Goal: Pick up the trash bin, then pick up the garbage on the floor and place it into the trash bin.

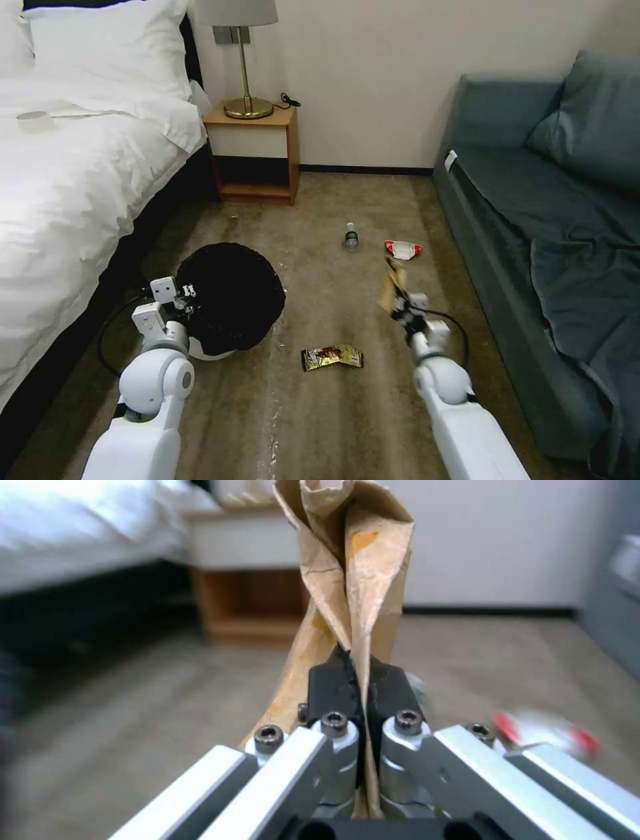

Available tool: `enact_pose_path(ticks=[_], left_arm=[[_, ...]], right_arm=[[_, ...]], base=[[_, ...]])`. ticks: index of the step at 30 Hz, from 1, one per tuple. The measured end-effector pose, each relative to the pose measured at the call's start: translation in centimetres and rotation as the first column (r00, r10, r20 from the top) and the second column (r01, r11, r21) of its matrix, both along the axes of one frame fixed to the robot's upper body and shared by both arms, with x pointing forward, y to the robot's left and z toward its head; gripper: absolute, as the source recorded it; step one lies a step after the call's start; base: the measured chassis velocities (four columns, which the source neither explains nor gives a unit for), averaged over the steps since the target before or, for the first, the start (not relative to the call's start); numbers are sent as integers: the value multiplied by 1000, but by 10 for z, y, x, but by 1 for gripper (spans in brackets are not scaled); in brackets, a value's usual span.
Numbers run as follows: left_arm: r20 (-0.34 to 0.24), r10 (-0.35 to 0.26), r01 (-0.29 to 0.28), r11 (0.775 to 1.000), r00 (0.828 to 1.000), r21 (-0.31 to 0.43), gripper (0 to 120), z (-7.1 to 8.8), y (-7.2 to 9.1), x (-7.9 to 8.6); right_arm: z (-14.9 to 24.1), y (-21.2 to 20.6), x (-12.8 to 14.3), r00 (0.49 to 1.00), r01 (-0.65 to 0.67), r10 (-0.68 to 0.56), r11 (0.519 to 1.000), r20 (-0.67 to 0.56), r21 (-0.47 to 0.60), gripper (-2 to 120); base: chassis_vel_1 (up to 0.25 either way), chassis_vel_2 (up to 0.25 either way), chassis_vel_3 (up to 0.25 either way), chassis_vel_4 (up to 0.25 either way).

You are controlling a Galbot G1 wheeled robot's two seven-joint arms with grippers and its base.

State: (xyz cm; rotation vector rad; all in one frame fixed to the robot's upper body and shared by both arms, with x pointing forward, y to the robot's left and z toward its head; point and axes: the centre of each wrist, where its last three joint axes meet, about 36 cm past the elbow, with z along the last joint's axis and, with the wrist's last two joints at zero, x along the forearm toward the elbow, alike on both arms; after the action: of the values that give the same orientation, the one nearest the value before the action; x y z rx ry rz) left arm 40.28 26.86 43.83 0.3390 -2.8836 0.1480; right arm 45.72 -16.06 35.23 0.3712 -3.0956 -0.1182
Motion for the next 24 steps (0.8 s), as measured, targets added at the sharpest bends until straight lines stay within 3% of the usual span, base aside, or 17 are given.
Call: enact_pose_path(ticks=[4, 7, 11, 16, 24], left_arm=[[-3, -7, 7, 1000, 1000, 6, 6, -1, -2, 2], [-8, -14, 14, 1000, 1000, 3, 6, -3, -6, 2], [-9, -14, 14, 1000, 1000, -2, 6, -4, -8, 2], [-9, -22, 22, 1000, 1000, -15, 6, -3, -15, 1], [-13, -22, 22, 999, 1000, -32, 6, -6, -24, -1]], right_arm=[[24, 34, -5, 997, -68, 67, 998, 47, 18, 0], [45, 81, -15, 977, -196, 193, 980, 96, 28, 0], [49, 102, -21, 958, -267, 263, 963, 116, 24, 0], [40, 134, -21, 926, -356, 355, 934, 130, -11, 0], [14, 144, -16, 913, -378, 384, 923, 137, -68, 0]], base=[[0, 0, 0, 0], [0, 0, 0, 0], [0, 0, 0, 0], [0, 0, 0, 0], [0, 0, 0, 0]])
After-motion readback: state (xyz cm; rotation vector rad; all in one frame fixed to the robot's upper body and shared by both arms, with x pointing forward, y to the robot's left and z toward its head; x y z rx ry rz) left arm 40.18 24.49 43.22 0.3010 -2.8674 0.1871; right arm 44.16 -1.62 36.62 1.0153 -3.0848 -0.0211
